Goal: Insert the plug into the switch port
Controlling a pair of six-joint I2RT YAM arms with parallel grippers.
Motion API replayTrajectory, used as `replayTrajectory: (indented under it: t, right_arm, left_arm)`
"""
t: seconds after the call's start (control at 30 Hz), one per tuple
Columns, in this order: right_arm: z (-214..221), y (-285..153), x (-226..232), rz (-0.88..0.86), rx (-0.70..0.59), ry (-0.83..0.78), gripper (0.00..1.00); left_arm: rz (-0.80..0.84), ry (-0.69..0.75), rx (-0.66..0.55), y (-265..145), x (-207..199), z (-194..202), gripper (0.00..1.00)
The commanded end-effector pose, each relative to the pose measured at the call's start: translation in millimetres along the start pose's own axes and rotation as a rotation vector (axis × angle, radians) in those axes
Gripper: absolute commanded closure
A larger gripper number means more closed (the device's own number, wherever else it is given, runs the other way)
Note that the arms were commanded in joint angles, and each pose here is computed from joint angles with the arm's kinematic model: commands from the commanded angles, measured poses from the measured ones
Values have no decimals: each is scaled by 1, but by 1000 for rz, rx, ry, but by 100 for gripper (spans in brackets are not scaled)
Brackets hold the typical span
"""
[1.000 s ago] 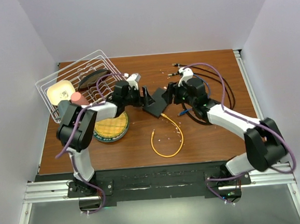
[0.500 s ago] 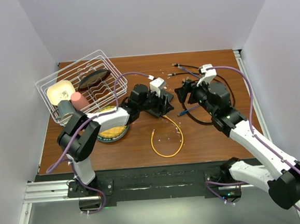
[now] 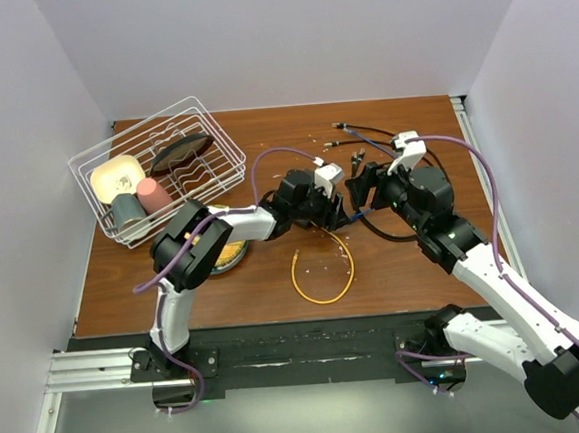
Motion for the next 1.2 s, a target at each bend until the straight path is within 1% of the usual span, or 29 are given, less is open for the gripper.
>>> replayTrajectory:
  t: [0.0,0.23,0.43,0.53,0.73,0.77,0.83,0.87,0.9,0.93,0.97,1.13,1.17]
  right_arm:
    - [0,-7,-3,21,-9,-11,30]
    - [-1,-10,-4,26,-4,-19,30]
    - [-3,-14,-6,55,-11,-26,30]
    - [-5,-16,-6,58,-17,-26,30]
    - [-7,-18,-6,67,-23,-36,30]
    - [-8,-18,-7,71,-25,-36,30]
    - [-7,-17,-7,74,-21,-37,30]
    - [-7,-16,-7,76,-20,-41,30]
    - [-7,-16,-8,78,-18,-39,30]
    - [-8,-16,-7,75,-21,-40,30]
    - [-8,-16,-7,74,-21,-37,30]
    - [-7,-19,-7,73,-19,-44,30]
    - [-9,-21,-7,70,-22,-43,30]
  left_arm:
    - [53,50,-65,15,-6,-20,42]
    - [64,36,-28,36,-3,-3,44]
    - [77,38,0,45,-4,7,46]
    - [81,45,12,47,-4,10,48]
    - [51,53,57,50,1,23,61]
    - [42,57,68,50,2,26,67]
    - [22,64,76,49,4,27,73]
    - [19,69,82,49,5,28,79]
    - [15,73,83,48,5,28,83]
    - [16,75,83,48,5,27,90]
    - [14,79,83,47,5,26,100]
    - [26,95,38,34,-3,9,100]
    - [29,104,18,30,-7,-1,100]
Point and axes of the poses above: each gripper's point midway between its finger pads, its own y axis out along the fingers, its own x axis along the line the jaws close on, z = x × y, the point moved 9 cm from there along -y, back along the fingers, and after that the axes turned 4 degrees about y, right-handed, at the moved point
